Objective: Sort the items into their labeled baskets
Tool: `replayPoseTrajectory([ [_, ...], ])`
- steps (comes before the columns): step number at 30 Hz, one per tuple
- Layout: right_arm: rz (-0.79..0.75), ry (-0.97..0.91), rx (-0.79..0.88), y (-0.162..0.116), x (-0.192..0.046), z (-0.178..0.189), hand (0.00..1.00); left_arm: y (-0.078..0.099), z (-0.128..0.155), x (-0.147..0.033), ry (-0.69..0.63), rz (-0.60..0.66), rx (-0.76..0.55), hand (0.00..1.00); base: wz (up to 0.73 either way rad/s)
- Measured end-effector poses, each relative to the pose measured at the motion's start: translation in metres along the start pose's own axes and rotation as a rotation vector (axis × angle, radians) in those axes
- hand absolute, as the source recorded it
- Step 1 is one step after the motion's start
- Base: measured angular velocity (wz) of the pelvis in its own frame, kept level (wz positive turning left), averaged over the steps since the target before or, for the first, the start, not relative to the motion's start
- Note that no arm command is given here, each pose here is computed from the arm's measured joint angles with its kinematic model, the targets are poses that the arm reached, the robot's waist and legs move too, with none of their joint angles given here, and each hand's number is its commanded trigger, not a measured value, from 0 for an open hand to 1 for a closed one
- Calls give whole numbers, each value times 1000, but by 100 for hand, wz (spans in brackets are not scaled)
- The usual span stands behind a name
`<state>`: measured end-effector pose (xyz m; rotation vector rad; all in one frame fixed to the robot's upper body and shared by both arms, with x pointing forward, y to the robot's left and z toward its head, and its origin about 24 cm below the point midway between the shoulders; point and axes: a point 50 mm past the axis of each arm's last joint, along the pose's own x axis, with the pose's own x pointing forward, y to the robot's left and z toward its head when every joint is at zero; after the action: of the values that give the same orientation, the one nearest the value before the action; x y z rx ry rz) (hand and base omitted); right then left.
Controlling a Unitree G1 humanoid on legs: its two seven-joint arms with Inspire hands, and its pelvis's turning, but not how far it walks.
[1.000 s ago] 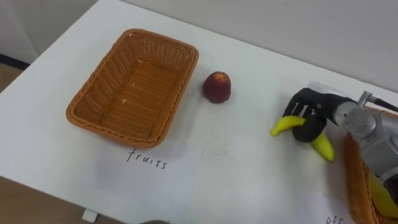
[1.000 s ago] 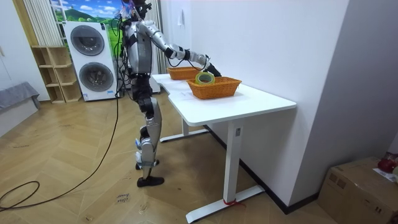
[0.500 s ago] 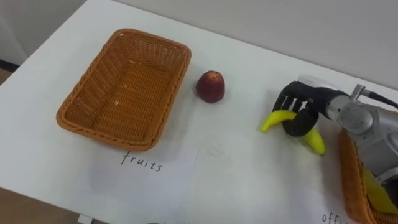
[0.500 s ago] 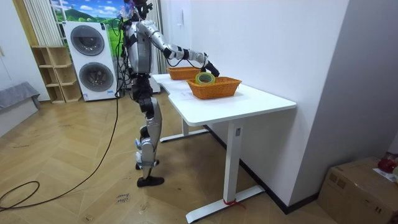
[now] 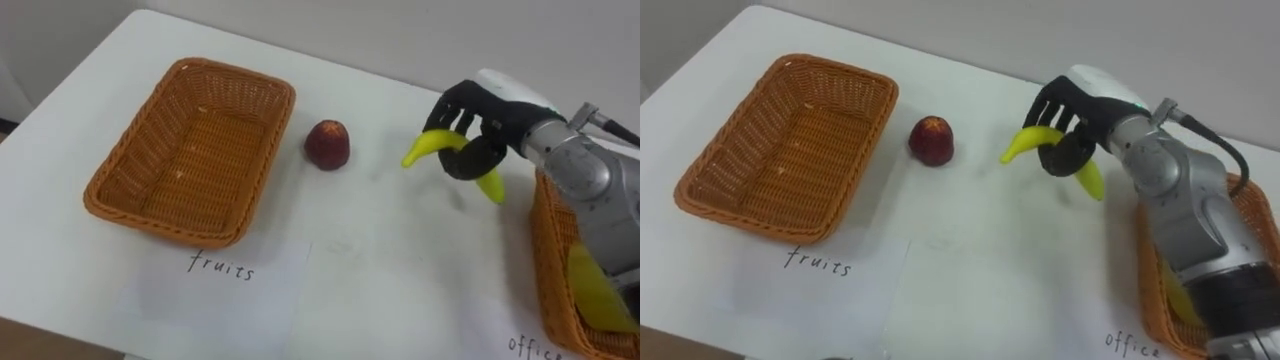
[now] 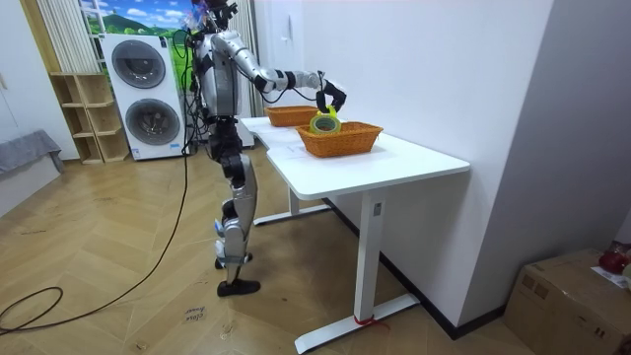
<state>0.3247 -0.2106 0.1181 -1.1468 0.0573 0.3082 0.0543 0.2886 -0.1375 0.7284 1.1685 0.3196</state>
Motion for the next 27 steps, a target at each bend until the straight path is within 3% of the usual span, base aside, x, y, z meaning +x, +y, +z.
replayPoseTrajectory([
  [13,-116,-110,4,-16,1,26,100,-13,-3,-7,1,-29,-19,0,-1],
  [27,-248,-212,145,-25,4,48,100,-12,-2,-9,-14,-16,18,0,6],
])
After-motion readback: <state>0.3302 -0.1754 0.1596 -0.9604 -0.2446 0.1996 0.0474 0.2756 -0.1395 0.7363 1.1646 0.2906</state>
